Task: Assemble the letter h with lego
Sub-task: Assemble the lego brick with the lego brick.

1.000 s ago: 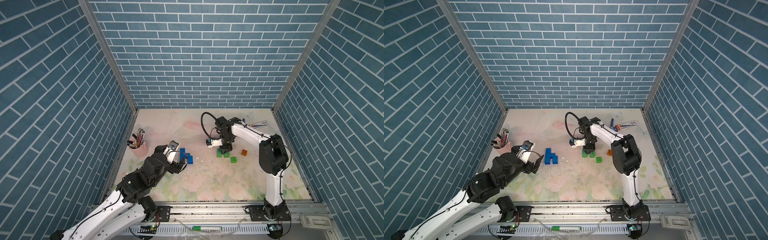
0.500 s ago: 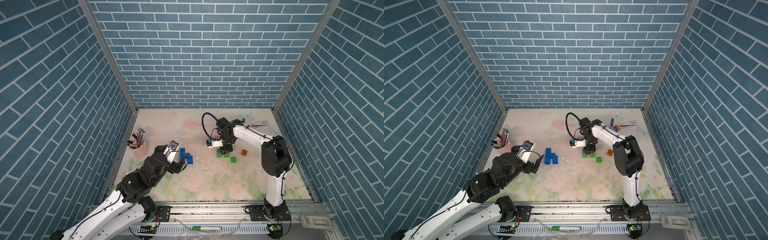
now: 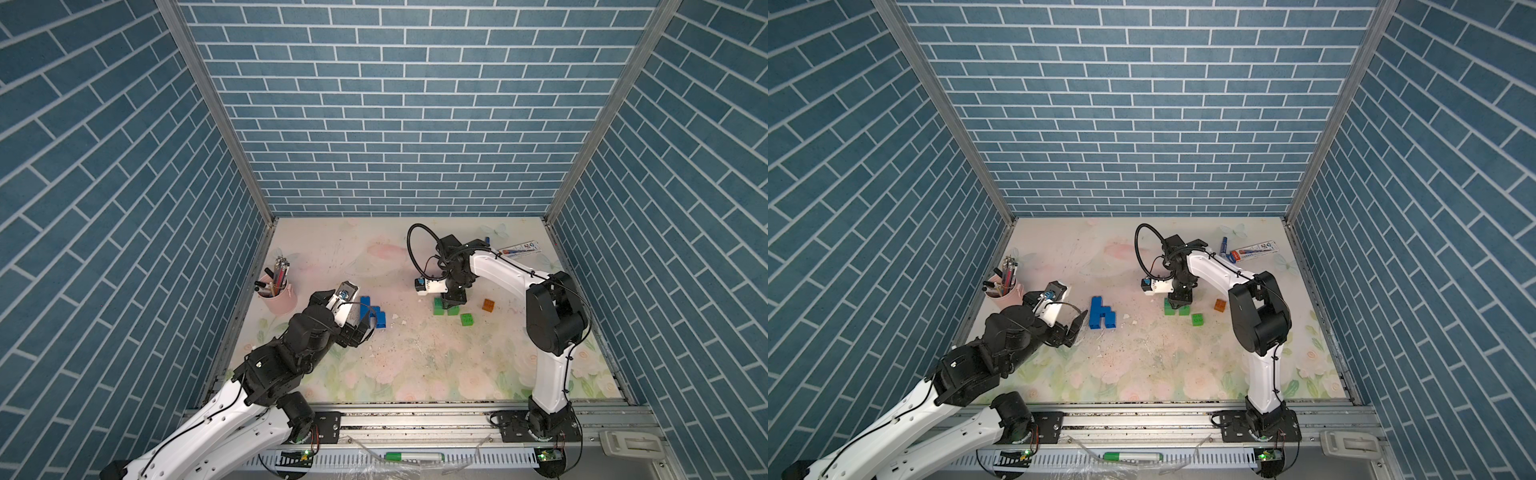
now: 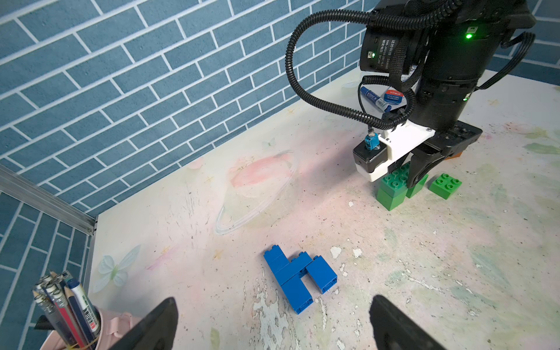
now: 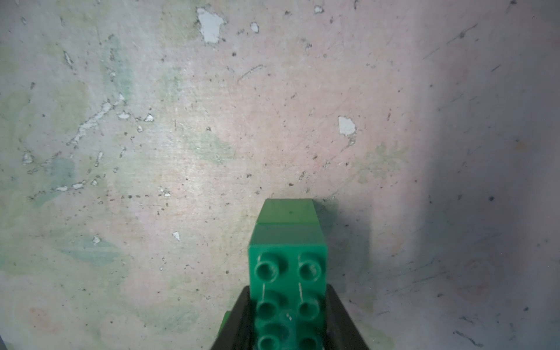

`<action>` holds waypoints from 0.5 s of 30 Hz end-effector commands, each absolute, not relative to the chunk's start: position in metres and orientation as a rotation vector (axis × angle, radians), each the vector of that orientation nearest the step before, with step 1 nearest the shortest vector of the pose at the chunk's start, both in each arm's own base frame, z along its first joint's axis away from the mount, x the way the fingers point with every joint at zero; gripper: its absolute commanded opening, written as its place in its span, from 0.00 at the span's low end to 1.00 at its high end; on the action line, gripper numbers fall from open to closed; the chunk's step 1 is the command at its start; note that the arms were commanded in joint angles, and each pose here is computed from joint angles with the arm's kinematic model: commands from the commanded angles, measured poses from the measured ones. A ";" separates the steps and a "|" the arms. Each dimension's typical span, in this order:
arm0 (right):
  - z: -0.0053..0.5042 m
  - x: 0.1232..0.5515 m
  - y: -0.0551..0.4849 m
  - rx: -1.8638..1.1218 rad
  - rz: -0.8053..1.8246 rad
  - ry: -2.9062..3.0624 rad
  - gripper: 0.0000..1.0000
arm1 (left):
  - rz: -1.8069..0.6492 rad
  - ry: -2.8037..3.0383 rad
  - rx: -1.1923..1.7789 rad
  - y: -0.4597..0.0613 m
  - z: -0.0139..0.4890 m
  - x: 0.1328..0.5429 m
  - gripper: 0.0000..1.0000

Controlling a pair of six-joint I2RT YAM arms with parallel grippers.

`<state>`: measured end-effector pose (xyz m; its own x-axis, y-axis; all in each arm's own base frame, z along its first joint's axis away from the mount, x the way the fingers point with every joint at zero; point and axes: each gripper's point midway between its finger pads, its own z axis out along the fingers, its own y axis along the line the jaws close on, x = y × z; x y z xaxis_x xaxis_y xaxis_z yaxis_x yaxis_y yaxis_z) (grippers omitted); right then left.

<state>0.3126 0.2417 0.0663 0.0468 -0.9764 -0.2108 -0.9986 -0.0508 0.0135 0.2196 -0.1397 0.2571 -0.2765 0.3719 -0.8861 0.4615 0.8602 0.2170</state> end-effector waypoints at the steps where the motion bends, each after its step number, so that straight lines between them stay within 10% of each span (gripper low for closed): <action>1: 0.050 0.301 0.234 -2.209 0.297 2.080 0.00 | -0.090 1.915 0.639 -0.142 0.250 0.221 0.99; 15: 0.064 0.299 0.240 -2.126 0.297 2.041 0.00 | -0.088 1.927 0.648 -0.143 0.247 0.221 0.99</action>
